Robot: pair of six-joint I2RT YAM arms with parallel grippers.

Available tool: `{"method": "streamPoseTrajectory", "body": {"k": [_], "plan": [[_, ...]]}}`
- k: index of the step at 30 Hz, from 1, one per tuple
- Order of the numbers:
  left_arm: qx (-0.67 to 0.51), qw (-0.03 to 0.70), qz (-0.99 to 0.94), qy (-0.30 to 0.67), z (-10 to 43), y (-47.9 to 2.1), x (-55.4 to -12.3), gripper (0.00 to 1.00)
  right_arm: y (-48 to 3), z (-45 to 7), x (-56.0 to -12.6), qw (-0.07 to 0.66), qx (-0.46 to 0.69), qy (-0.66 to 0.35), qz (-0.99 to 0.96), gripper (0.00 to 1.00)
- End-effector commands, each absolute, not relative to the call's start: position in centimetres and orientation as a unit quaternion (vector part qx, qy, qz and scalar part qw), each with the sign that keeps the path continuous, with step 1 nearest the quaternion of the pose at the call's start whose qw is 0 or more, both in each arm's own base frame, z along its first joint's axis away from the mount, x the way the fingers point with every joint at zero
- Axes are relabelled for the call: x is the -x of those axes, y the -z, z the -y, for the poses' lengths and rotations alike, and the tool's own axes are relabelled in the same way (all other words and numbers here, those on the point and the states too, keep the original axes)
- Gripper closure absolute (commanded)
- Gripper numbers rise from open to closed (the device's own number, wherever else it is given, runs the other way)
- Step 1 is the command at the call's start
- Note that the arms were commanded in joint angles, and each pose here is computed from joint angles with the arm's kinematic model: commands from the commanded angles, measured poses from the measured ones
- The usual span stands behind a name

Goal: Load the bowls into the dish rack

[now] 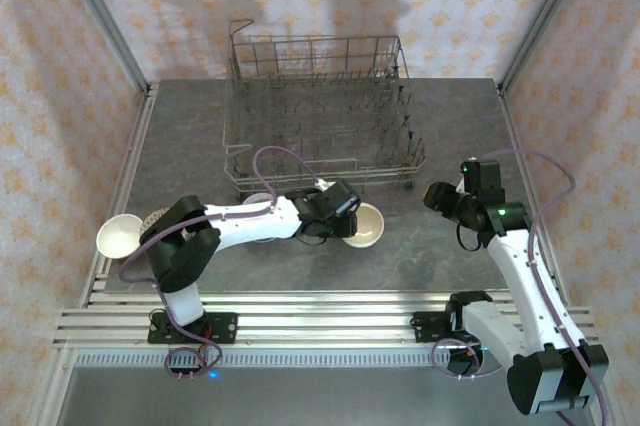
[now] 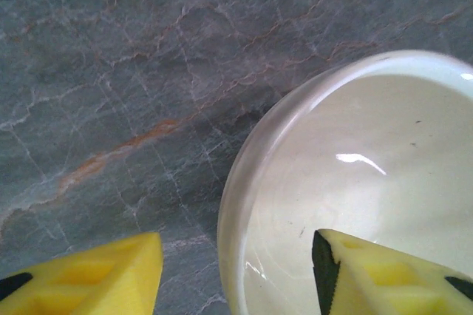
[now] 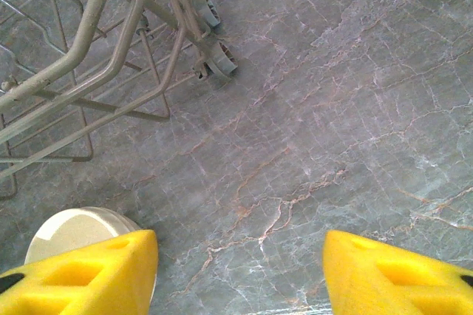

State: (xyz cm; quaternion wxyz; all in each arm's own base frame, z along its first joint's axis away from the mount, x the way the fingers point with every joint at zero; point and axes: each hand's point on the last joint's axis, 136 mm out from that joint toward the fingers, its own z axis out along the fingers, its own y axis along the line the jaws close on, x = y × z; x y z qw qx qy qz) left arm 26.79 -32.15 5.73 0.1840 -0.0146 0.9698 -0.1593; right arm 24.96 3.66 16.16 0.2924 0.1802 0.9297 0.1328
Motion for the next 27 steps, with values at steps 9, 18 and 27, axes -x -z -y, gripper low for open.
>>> {"method": "streamPoseTrajectory", "body": {"k": [9, 18, 27], "plan": [[0.025, 0.19, -0.964, 0.183, 33.4, -6.2, -27.3, 0.7, -15.7, -4.0, -24.4, 0.283, -0.175, -0.137, -0.933, 0.44], [0.029, 0.192, -0.958, 0.211, 34.0, -7.1, -27.0, 0.88, -17.7, -6.0, -24.7, 0.284, -0.164, -0.196, -0.924, 0.48], [0.005, 0.225, -0.949, 0.219, 34.7, -10.7, -26.9, 1.0, -19.8, -7.0, -24.6, 0.291, -0.153, -0.211, -0.92, 0.5]]}}
